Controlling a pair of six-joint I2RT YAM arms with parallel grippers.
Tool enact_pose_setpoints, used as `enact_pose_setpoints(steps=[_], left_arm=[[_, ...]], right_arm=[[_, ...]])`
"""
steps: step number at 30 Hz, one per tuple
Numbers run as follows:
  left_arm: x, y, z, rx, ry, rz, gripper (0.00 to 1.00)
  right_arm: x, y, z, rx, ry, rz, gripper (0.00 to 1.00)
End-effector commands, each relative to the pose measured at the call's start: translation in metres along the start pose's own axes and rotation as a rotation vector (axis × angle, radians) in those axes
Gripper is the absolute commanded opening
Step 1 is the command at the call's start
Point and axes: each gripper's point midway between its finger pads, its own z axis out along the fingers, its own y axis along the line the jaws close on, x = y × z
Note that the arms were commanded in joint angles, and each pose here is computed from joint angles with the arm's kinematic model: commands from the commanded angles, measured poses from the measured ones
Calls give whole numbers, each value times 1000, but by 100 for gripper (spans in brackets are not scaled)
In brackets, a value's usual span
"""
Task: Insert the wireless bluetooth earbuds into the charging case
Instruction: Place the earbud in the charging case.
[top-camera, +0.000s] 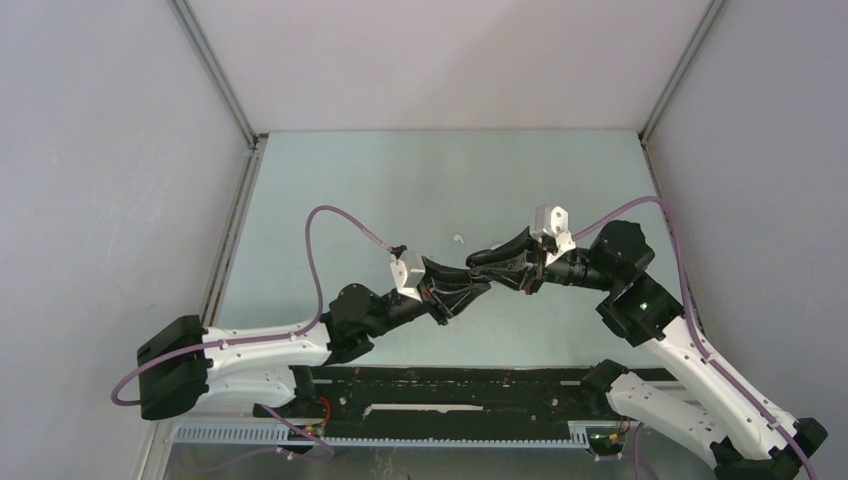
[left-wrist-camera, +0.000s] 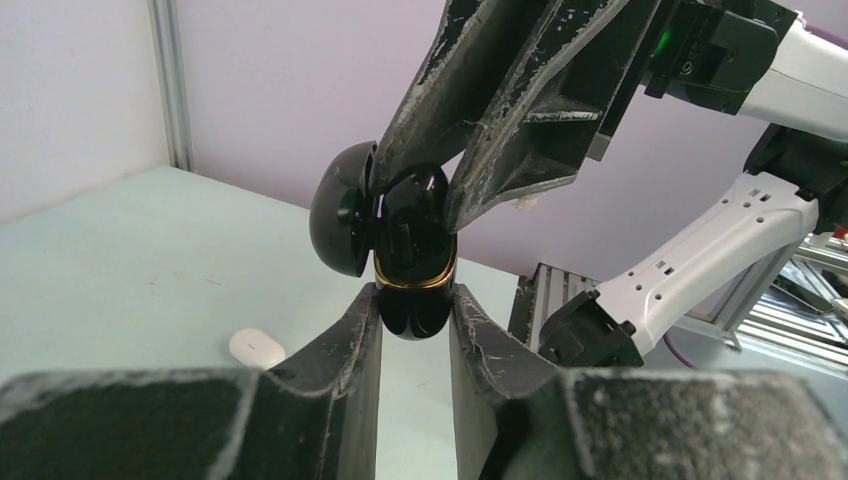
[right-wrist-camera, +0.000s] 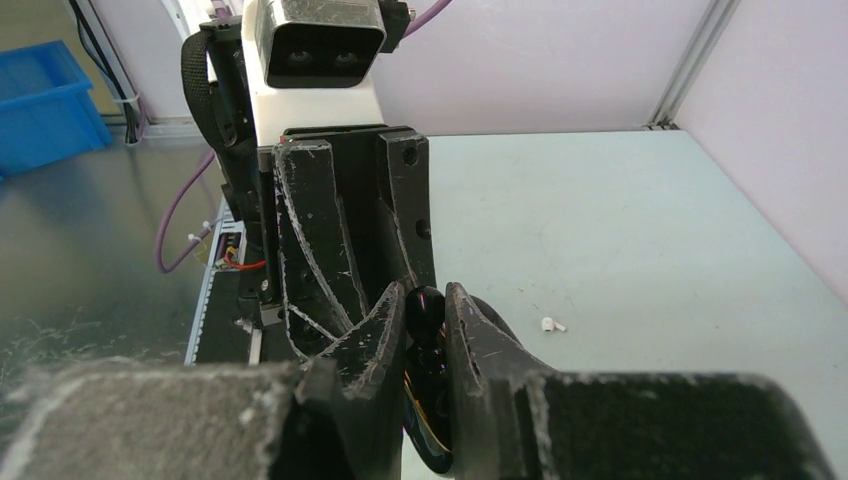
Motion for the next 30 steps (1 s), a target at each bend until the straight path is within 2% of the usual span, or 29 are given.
enact_pose_setpoints(steps=[1,4,11,14,30], left_arm=[[-50,-5,2,4,-148,25,0],[-50,-5,2,5,-147,25,0],[-46,-6,3,15,-139,19,0],[-44,-6,4,18,-131,27,0],[-37,-7,6,24,-117,25,0]], right_arm=[[7,4,-3,-8,24,-1,2],[9,7,-2,-25,20,-2,6],[16,7,-1,-30,37,5,7],[19,7,0,-38,45,1,15],[14,12,-3,-51,31,-4,40]])
